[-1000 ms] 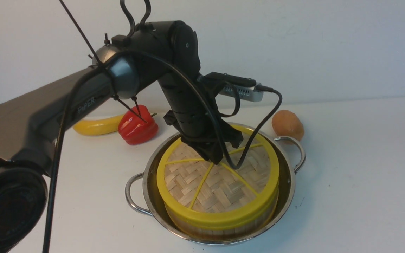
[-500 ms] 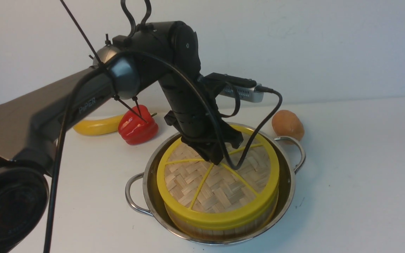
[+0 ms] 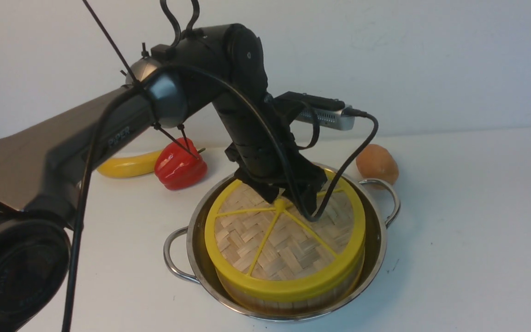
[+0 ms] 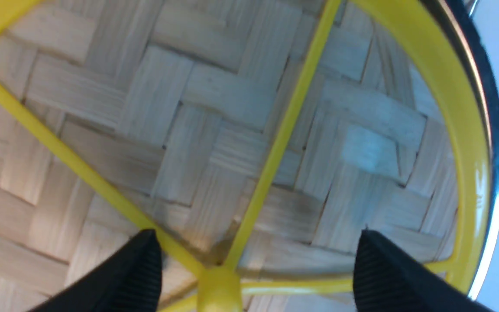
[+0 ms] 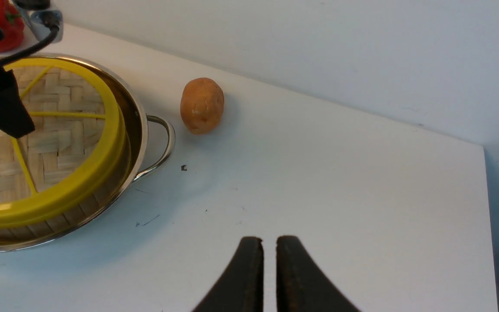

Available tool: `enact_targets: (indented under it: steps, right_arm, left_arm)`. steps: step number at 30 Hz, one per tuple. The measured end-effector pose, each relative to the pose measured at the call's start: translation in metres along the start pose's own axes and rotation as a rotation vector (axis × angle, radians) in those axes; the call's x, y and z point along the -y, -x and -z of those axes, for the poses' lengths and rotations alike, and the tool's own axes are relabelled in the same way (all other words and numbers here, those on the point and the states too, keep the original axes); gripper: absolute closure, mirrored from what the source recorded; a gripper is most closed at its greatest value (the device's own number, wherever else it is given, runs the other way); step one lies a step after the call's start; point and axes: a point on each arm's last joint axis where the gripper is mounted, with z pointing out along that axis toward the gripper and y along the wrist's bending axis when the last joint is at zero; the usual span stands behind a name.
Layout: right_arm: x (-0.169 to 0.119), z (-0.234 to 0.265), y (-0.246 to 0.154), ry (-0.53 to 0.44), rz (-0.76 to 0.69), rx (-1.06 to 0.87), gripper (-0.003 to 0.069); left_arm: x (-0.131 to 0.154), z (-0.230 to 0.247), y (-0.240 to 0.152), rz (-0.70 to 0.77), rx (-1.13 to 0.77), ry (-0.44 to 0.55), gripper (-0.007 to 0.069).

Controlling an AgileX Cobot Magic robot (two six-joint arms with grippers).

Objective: Place the steamer in the pot on the white table, and put the lid on the steamer.

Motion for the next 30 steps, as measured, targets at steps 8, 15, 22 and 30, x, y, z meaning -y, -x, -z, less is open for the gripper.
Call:
enact_targets:
  steps: [8,15,22,30]
  right_arm:
    - [0.000,0.000,0.000,-0.003,0.001,-0.001,0.0579]
    - [0.004,0.000,-0.002,-0.047,0.022,-0.005,0.0571]
    - [0.008,0.010,-0.038,-0.132,0.065,0.006,0.0568]
    - [0.008,0.019,-0.085,-0.219,0.090,0.111,0.0659]
  left_arm:
    - [0.023,0.111,0.003,-0.091,0.282,0.107,0.0207]
    - [0.027,0.198,-0.026,-0.143,0.423,0.374,0.0583]
    - [0.037,0.236,-0.098,-0.163,0.422,0.468,0.0649]
    - [0.040,0.202,-0.186,-0.145,0.593,0.459,0.0646]
